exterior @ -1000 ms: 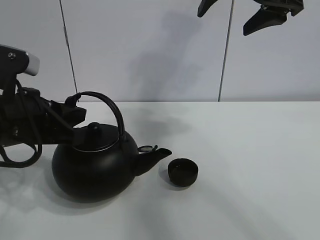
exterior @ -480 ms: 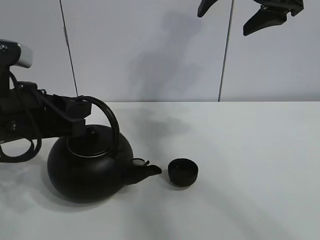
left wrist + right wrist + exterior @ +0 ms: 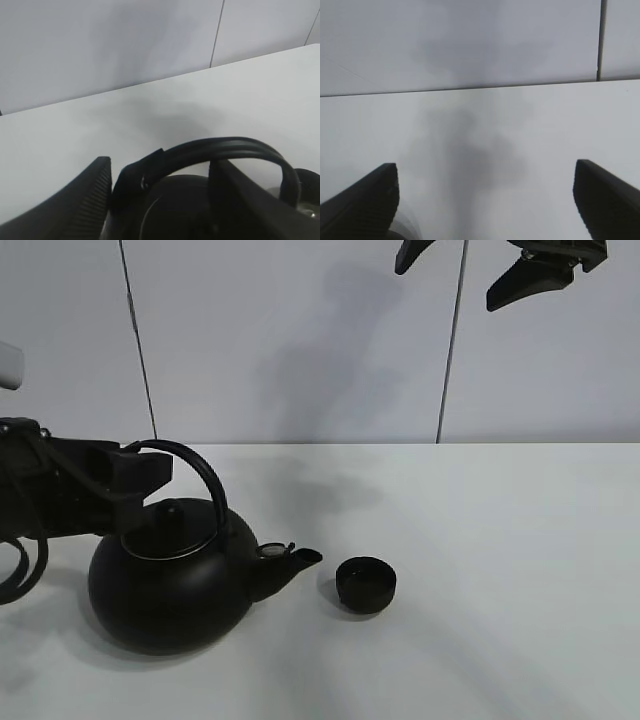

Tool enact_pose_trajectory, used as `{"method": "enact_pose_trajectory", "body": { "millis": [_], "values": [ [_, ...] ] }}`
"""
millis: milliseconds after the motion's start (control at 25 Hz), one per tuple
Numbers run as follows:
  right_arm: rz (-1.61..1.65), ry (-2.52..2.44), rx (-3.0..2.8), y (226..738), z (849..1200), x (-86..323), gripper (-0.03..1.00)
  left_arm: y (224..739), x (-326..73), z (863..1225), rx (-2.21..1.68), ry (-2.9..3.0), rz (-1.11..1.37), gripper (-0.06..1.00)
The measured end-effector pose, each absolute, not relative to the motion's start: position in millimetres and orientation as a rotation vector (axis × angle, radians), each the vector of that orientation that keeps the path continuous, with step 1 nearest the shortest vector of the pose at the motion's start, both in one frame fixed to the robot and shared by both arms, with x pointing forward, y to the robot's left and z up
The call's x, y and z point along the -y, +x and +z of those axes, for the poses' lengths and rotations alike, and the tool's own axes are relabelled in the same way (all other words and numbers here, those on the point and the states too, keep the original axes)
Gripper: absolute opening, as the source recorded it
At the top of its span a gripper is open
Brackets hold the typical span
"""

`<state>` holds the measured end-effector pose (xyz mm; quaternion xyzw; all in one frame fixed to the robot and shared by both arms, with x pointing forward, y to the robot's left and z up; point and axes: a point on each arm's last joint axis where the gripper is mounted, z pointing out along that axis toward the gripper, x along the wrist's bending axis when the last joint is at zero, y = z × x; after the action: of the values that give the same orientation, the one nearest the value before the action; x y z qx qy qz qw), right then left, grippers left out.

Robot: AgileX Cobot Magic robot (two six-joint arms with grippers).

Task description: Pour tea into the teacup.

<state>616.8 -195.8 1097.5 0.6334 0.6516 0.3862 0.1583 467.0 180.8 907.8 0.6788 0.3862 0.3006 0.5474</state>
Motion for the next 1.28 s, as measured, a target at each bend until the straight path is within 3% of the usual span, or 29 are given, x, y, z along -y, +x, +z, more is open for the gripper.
{"method": "enact_pose_trajectory", "body": {
  "millis": [400,600,760,1280],
  "values": [
    [1.104,1.811,-1.864,617,1097,196,0.65,451,-187,902,-0.953,1.62,0.665,0.48],
    [1.104,1.811,-1.864,617,1097,196,0.65,437,-194,894,-0.986,1.662,0.636,0.59],
    [1.104,1.811,-1.864,617,1097,196,0.65,426,-200,898,-1.007,1.647,0.618,0.63],
    [1.104,1.811,-1.864,617,1097,196,0.65,439,-199,990,-0.958,1.606,0.743,0.63]
  ]
}}
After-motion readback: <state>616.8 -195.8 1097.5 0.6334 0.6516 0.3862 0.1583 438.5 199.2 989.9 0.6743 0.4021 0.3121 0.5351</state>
